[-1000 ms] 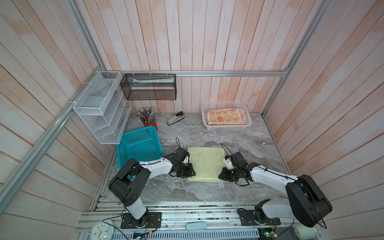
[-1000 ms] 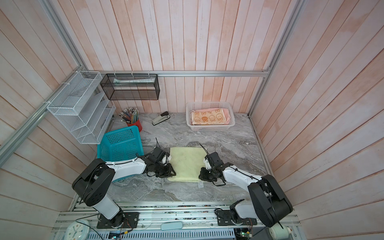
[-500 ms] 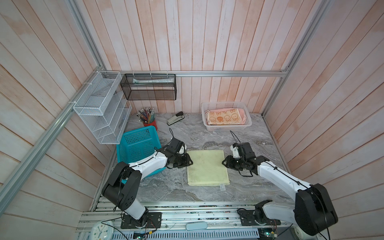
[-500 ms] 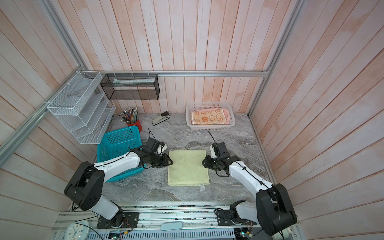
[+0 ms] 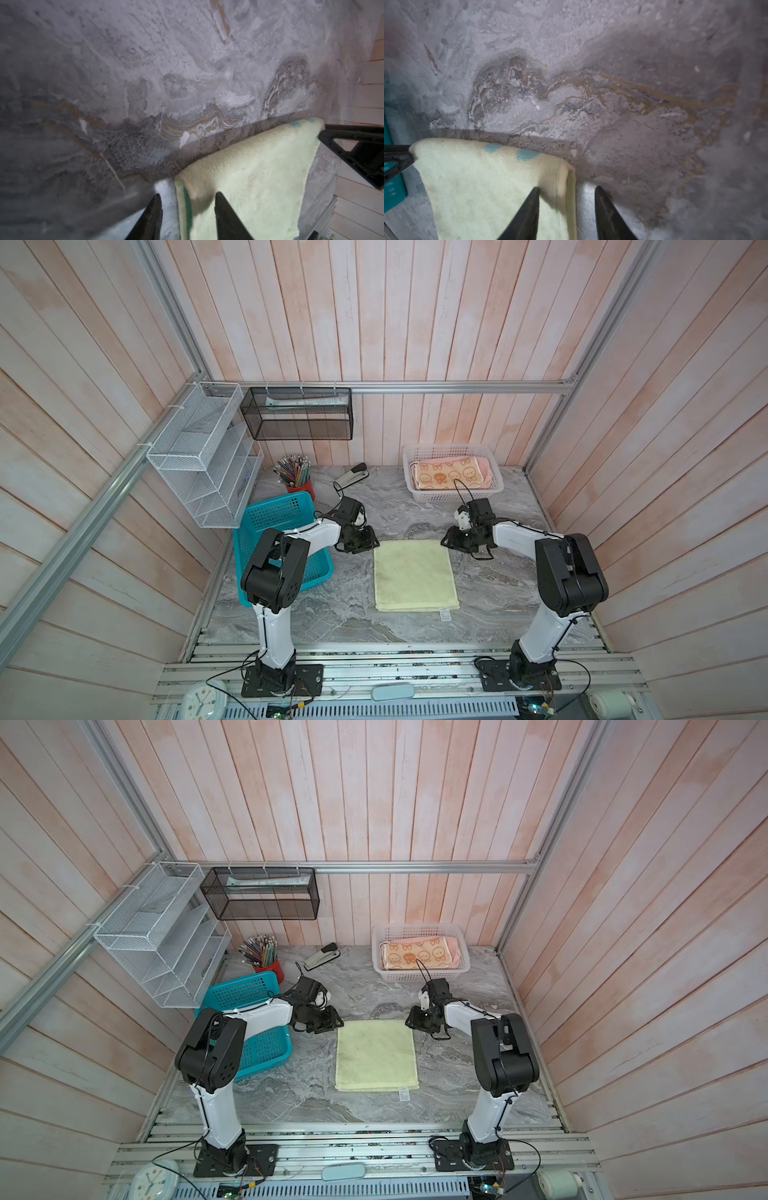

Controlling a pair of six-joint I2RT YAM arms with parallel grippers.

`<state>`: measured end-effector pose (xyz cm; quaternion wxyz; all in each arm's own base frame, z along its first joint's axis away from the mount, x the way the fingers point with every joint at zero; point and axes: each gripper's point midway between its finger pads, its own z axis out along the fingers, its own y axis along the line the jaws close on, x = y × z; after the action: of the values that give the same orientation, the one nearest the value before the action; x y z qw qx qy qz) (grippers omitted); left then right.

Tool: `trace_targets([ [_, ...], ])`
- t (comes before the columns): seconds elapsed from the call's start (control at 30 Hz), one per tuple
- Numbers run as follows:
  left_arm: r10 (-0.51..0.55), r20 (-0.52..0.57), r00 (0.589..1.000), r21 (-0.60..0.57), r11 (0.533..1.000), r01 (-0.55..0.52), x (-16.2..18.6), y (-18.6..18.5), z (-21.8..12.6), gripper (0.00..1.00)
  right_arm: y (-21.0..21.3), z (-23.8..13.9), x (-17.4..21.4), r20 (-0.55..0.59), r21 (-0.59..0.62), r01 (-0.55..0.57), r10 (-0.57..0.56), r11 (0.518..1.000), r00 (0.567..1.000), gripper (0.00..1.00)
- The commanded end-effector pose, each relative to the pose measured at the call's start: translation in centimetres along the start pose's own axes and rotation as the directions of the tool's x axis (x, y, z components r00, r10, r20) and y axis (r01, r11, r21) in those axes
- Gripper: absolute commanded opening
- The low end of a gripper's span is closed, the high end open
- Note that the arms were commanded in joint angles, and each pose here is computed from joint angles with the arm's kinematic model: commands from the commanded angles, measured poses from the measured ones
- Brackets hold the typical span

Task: Fold and stack the towels
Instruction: 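Pinch the towel's near edge with both grippers, then lift the near edge with both grippers and fold it toward the far edge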

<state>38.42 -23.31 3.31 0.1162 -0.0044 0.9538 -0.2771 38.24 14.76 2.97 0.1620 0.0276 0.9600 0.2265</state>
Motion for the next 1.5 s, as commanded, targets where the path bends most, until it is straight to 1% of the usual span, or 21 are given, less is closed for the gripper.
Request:
trace_targets([
  [0.0, 0.016, -0.009, 1.0, 0.005, 1.0, -0.016, -0.6, 0.4, 0.5, 0.45, -0.2, 0.9, -0.8, 0.002, 0.005, 0.029, -0.029, 1.0, 1.0, 0.45],
  [0.07, 0.01, -0.02, 1.0, 0.017, 1.0, -0.01, -0.6, 0.4, 1.0, 0.44, -0.6, 1.5, -0.6, -0.005, 0.011, 0.033, -0.032, 0.999, 0.999, 0.45],
  [0.13, 0.011, -0.027, 1.0, 0.036, 0.999, -0.01, -0.7, 0.2, 1.3, 0.44, -0.8, 2.2, -0.3, -0.021, 0.008, 0.032, -0.031, 0.999, 0.999, 0.4],
  [0.17, 0.011, -0.03, 0.999, 0.048, 0.999, -0.009, -0.7, 0.0, 1.4, 0.41, -0.8, 2.4, -0.2, -0.026, 0.001, 0.03, -0.03, 1.0, 0.999, 0.36],
  [0.23, 0.012, -0.035, 0.999, 0.074, 0.997, -0.009, -1.0, -0.5, 1.5, 0.31, -0.6, 2.7, -0.1, -0.037, -0.015, 0.028, -0.029, 0.999, 0.999, 0.26],
  [0.3, 0.017, -0.034, 0.999, 0.091, 0.996, -0.014, -1.2, -1.0, 1.3, 0.25, -0.2, 2.7, 0.0, -0.04, -0.029, 0.033, -0.034, 0.999, 0.999, 0.16],
  [0.4, 0.037, -0.019, 0.999, 0.122, 0.992, -0.035, -1.7, -1.9, 0.9, 0.08, 0.5, 2.2, -0.3, -0.025, -0.039, 0.06, -0.061, 0.997, 0.998, 0.01],
  [0.43, 0.045, -0.013, 0.999, 0.133, 0.99, -0.043, -1.9, -2.2, 0.7, 0.02, 0.6, 1.9, -0.4, -0.02, -0.039, 0.068, -0.069, 0.997, 0.997, 0.0],
  [0.47, 0.051, -0.007, 0.999, 0.142, 0.989, -0.05, -2.0, -2.4, 0.6, 0.0, 0.8, 1.6, -0.6, -0.012, -0.038, 0.077, -0.077, 0.996, 0.997, 0.0],
  [0.6, 0.079, 0.023, 0.997, 0.173, 0.982, -0.082, -2.7, -3.6, -0.6, 0.0, 1.6, -0.3, -2.2, 0.046, -0.025, 0.114, -0.112, 0.993, 0.993, 0.0],
  [0.83, 0.145, 0.15, 0.978, 0.2, 0.964, -0.173, -4.0, -6.3, -5.0, 0.0, 3.9, -5.2, -4.8, 0.179, -0.021, 0.175, -0.168, 0.984, 0.969, 0.0],
  [0.97, 0.161, 0.192, 0.968, 0.209, 0.957, -0.201, -3.9, -7.2, -6.8, 0.0, 4.6, -7.0, -5.4, 0.216, -0.015, 0.198, -0.19, 0.98, 0.958, 0.0],
  [1.1, 0.157, 0.181, 0.971, 0.21, 0.958, -0.194, -2.5, -6.8, -6.9, 0.0, 4.3, -7.1, -4.6, 0.212, -0.02, 0.194, -0.185, 0.981, 0.96, 0.0],
  [1.27, 0.132, 0.129, 0.983, 0.214, 0.964, -0.157, -0.5, -5.2, -5.4, 0.0, 3.8, -6.2, -2.6, 0.188, -0.047, 0.172, -0.16, 0.984, 0.969, 0.0],
  [1.37, 0.133, 0.133, 0.982, 0.236, 0.958, -0.162, 0.3, -5.2, -5.4, 0.0, 3.8, -6.3, -1.8, 0.182, -0.053, 0.167, -0.155, 0.984, 0.971, 0.0],
  [1.47, 0.147, 0.146, 0.978, 0.273, 0.945, -0.183, 1.2, -5.8, -6.1, 0.0, 3.7, -6.6, -0.6, 0.177, -0.052, 0.167, -0.155, 0.985, 0.972, 0.0],
])
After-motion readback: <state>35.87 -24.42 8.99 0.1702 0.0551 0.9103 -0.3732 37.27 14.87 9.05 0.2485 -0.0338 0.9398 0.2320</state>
